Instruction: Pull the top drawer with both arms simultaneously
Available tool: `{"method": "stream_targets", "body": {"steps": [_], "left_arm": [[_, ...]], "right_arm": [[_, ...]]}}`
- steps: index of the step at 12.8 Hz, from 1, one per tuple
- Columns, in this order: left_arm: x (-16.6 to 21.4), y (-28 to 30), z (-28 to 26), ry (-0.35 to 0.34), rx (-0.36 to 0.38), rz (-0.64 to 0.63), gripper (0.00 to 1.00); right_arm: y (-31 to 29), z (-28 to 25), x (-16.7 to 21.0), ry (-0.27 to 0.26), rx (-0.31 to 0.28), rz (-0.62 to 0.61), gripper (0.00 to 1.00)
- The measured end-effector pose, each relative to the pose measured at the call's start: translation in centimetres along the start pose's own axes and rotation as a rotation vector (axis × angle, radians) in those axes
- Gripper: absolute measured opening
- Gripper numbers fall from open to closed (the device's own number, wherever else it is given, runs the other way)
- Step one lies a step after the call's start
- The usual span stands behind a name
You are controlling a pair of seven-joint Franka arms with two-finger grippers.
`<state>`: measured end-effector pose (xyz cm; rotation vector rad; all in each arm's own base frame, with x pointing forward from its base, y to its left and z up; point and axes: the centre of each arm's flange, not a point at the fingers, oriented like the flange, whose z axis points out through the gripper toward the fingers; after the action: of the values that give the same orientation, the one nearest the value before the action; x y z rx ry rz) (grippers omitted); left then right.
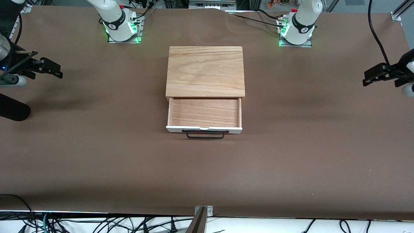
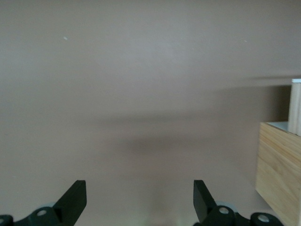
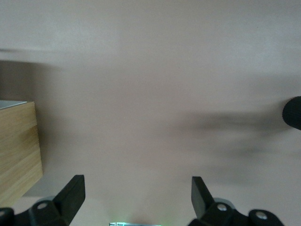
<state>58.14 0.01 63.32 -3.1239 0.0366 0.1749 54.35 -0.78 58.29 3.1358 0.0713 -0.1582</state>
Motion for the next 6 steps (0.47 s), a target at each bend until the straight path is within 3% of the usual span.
{"method": "stream_targets", "body": {"steps": [6], "left_arm": [[-0.05, 0.56, 0.43, -0.007, -0.009, 0.008, 1.00]], "right_arm": [[-0.54, -0.15, -0.05, -0.004, -0.003, -0.010, 1.00]]}}
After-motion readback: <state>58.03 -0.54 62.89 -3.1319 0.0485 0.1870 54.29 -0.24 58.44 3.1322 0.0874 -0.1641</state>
